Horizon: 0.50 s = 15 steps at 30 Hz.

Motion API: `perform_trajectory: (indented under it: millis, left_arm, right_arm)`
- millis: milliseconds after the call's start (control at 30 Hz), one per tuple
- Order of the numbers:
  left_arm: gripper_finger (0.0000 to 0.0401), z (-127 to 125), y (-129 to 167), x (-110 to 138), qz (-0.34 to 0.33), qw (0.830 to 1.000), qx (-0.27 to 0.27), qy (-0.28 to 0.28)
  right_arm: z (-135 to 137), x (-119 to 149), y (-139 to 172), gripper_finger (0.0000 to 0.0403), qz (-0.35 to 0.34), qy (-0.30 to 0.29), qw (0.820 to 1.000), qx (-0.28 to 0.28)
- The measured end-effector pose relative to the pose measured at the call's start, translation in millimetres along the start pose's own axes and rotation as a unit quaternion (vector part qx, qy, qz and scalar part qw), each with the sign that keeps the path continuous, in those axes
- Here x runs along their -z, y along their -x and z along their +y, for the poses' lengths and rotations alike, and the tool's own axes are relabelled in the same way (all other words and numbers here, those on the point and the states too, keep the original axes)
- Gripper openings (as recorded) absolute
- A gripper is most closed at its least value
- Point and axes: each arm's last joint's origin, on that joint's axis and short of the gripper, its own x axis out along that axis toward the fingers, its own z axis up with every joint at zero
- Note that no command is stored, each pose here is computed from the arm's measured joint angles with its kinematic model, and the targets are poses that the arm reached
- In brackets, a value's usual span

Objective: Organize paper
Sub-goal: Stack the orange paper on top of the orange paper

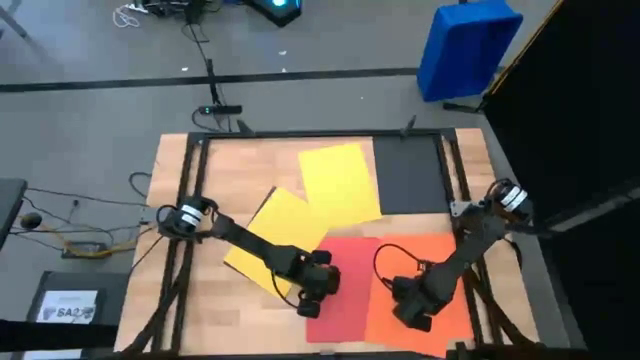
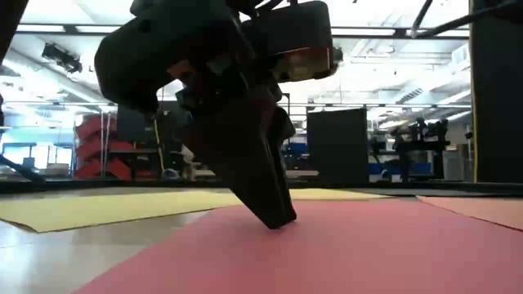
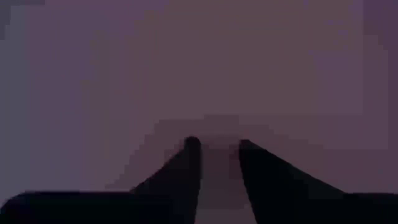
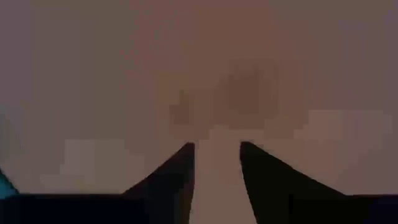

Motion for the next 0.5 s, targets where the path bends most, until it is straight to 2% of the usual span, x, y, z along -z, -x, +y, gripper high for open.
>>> perform_trajectory:
  millis: [100, 233, 333, 500]
  left_arm:
    - [0.0095, 0, 0, 0, -0.001, 1.0, 0.001, 0.0]
    - [0.0095, 0, 0, 0, -0.003, 1.0, 0.001, 0.0]
    - [0.0095, 0, 0, 0, -0.004, 1.0, 0.002, 0.0]
    - [0.0095, -1, 0, -1, -0.006, 1.0, 0.003, 0.0]
  right_arm:
    - [8, -16, 9, 0.0105, -0.095, 0.013, 0.995, -0.017]
    - [13, -40, 16, 0.0105, -0.202, 0.029, 0.978, -0.042]
    - [11, -62, 15, 0.0105, -0.248, 0.027, 0.967, -0.051]
    - [7, -91, 4, 0.0105, -0.268, 0.045, 0.961, -0.055]
